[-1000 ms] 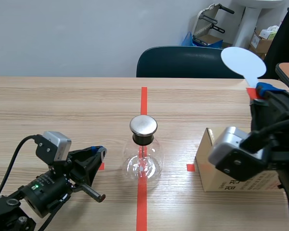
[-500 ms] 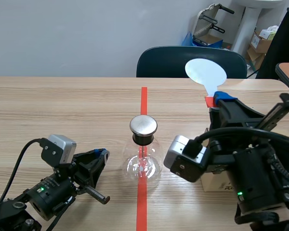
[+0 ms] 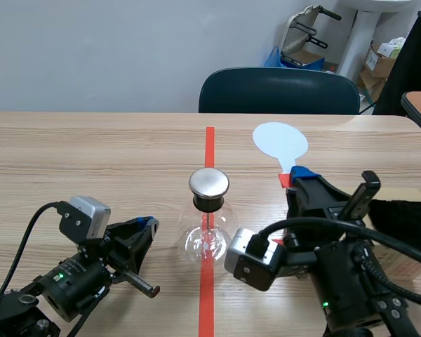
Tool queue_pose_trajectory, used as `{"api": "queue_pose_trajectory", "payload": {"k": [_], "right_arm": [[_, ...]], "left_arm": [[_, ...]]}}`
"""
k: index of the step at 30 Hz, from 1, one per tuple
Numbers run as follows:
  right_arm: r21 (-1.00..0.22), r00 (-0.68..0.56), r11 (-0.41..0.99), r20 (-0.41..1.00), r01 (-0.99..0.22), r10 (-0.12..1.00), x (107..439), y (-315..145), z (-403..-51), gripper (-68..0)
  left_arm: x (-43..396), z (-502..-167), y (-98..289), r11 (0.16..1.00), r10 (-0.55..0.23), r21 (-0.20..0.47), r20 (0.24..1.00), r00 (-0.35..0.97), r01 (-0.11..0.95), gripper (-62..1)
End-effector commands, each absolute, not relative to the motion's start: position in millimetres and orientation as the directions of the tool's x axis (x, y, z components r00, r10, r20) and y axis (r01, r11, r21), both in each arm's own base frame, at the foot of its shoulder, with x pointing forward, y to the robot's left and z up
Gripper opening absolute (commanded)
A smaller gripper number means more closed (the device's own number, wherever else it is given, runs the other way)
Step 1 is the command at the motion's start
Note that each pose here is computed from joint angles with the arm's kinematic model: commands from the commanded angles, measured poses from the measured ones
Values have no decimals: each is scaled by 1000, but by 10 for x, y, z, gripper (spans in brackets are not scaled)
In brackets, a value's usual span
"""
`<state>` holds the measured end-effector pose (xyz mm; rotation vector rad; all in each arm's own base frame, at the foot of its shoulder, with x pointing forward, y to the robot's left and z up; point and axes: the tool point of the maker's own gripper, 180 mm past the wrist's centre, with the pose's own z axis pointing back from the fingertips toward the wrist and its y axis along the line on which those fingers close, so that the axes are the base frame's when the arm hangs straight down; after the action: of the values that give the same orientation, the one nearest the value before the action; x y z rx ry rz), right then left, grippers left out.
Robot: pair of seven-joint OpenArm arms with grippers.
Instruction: Do the electroscope experiment
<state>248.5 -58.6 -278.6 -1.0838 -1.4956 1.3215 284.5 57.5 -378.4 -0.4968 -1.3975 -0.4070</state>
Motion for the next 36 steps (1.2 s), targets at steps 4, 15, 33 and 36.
{"api": "queue_pose_trajectory", "payload": {"k": [4,15,33,36], "right_arm": [[-994,-301,68,40,84,953,2477,-508,-2770,-658],[-996,-311,57,34,66,950,2446,-505,-2850,-658],[-996,-296,56,33,70,955,2457,-541,-2843,-658],[-996,-296,56,33,70,955,2457,-541,-2843,-658]], "left_arm": [[2866,-3708,540,830,41,-94,993,108,549,-578],[2871,-3709,548,833,36,-89,994,106,546,-578],[2883,-3711,569,841,25,-75,995,99,536,-578],[2883,-3712,569,841,25,-75,995,99,536,-578]]}}
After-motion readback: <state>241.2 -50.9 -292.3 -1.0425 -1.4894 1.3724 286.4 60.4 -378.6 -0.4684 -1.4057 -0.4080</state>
